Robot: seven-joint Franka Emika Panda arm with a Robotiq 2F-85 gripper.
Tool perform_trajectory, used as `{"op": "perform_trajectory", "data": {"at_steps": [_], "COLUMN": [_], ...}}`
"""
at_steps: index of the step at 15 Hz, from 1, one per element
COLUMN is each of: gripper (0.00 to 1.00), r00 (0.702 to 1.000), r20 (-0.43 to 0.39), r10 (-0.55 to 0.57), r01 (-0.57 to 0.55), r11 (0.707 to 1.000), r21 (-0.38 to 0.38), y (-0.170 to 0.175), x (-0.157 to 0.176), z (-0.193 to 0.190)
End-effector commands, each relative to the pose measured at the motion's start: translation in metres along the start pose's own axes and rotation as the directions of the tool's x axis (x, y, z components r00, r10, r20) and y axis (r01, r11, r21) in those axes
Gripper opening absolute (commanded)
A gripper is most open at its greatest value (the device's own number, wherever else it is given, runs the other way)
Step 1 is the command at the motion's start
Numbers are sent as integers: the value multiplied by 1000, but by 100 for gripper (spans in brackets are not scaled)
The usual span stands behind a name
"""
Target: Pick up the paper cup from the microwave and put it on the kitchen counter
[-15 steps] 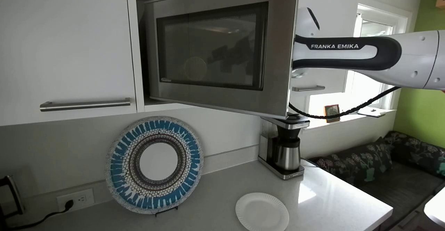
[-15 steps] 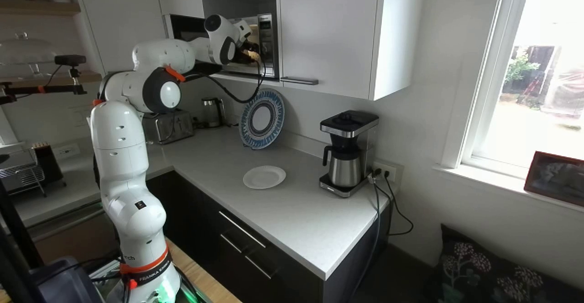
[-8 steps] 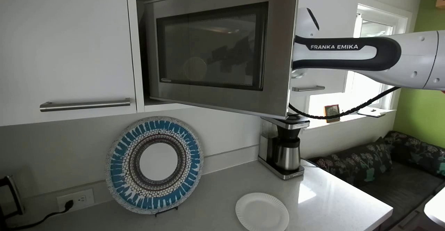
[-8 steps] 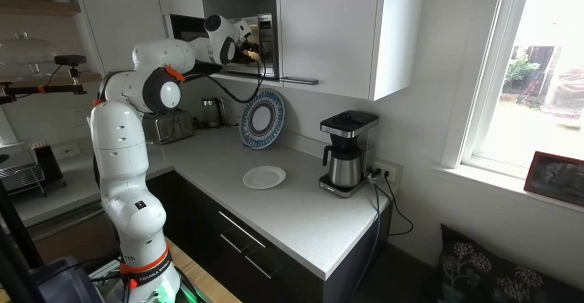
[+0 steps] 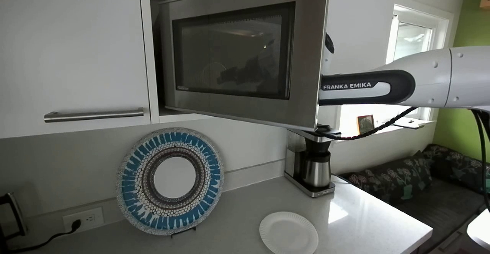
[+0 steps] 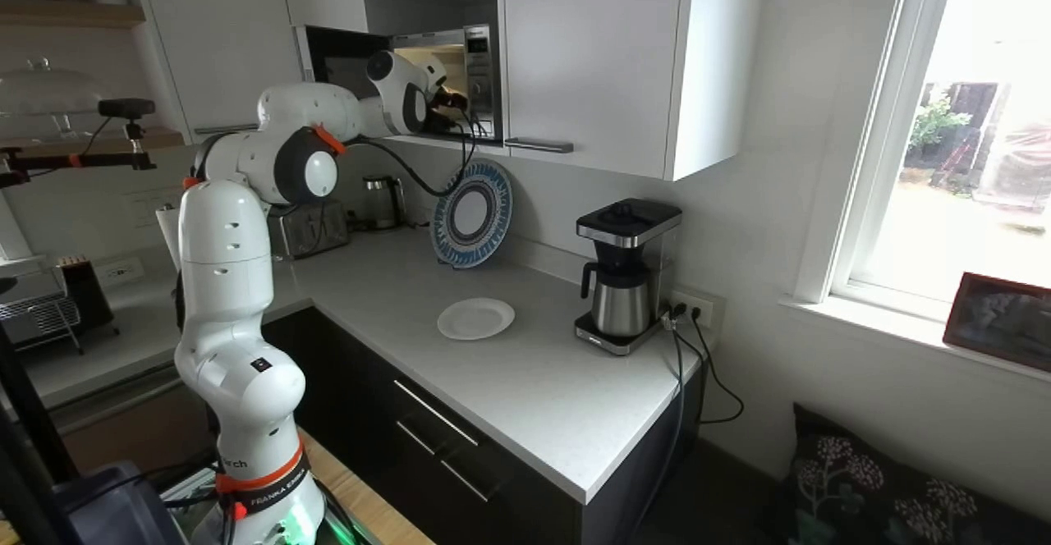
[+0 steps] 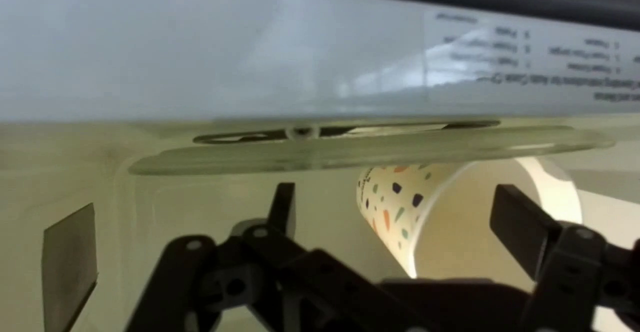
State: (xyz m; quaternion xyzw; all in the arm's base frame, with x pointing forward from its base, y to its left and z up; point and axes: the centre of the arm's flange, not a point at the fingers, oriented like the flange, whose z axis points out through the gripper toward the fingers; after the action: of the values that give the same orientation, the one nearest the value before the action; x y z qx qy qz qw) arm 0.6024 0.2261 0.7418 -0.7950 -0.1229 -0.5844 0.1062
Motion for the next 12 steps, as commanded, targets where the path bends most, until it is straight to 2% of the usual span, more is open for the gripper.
{"op": "perform_trajectory", "data": {"at_steps": [1, 4, 5, 6, 12], "gripper": [100, 100, 91, 74, 27], "r00": [996, 992, 991, 991, 989], "r20": [-79, -110, -113, -115, -129], "r10": [-50, -68, -69, -64, -73], "r01": [46, 66, 67, 65, 75], "r11": [998, 998, 998, 998, 997], "r21": [-46, -24, -16, 1, 10], "y": [-9, -8, -10, -10, -20], "x": [0, 3, 4, 5, 6], "z": [9, 17, 19, 23, 24]}}
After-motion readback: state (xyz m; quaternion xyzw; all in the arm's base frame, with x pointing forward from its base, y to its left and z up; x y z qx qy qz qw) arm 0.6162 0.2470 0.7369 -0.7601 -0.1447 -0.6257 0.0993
